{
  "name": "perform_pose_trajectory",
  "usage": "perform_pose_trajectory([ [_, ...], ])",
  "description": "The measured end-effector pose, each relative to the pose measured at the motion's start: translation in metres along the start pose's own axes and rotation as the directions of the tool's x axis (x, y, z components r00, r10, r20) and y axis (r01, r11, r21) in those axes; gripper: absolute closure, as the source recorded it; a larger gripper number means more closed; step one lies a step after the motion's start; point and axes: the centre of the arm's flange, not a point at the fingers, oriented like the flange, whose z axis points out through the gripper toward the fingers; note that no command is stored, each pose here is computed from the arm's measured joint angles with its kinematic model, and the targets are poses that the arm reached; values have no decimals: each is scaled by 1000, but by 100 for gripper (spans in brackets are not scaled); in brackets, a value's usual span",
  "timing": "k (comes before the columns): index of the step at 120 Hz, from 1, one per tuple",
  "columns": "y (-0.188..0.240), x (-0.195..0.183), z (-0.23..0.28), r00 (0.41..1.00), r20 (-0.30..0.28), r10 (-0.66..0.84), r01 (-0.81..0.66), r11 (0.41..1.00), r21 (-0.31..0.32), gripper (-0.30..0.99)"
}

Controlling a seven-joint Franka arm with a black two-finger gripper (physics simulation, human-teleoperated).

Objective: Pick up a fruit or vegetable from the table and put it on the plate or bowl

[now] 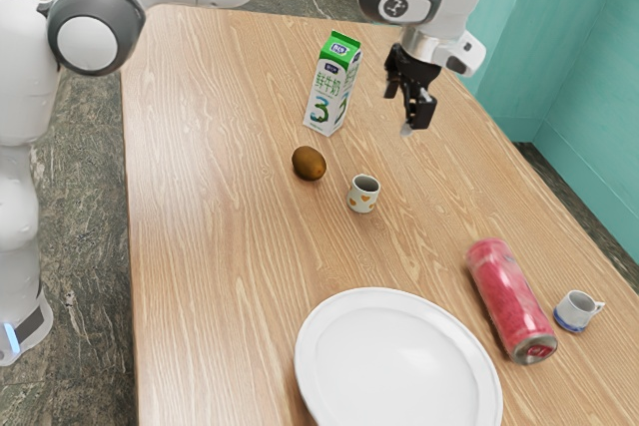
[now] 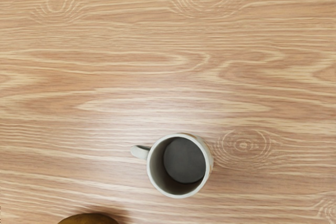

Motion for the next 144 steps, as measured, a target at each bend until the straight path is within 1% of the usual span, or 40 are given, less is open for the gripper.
perform_pose_trajectory([
  [15,3,-1,-3,1000,-6,7,-7,1000,8,0],
  [24,-9,0,-2,1000,-3,-20,20,1000,-6,0],
  [32,-40,2,11,994,32,-109,110,993,-52,0],
  [36,-49,1,16,987,48,-157,160,984,-73,0],
  [45,-45,0,23,959,93,-267,277,954,-117,0],
  [52,-36,-1,24,918,147,-369,390,905,-168,0],
  [57,-30,-3,24,882,195,-430,463,867,-184,0],
  [64,-25,-6,24,826,254,-503,551,814,-182,0],
  [70,-23,-11,21,778,293,-557,615,771,-166,0],
  [80,-29,-20,14,687,333,-646,711,692,-123,0],
  [86,-51,-29,18,606,355,-712,779,622,-80,0],
  [93,-75,-40,32,496,395,-773,849,528,-34,0],
  [101,-84,-55,44,389,425,-817,900,435,12,0],
  [110,-89,-67,47,285,436,-854,940,338,48,0],
  [120,-100,-94,45,175,433,-884,968,234,86,0],
  [136,-124,-112,55,44,383,-923,979,117,169,0],
  [144,-117,-114,58,5,368,-930,975,86,204,0],
])
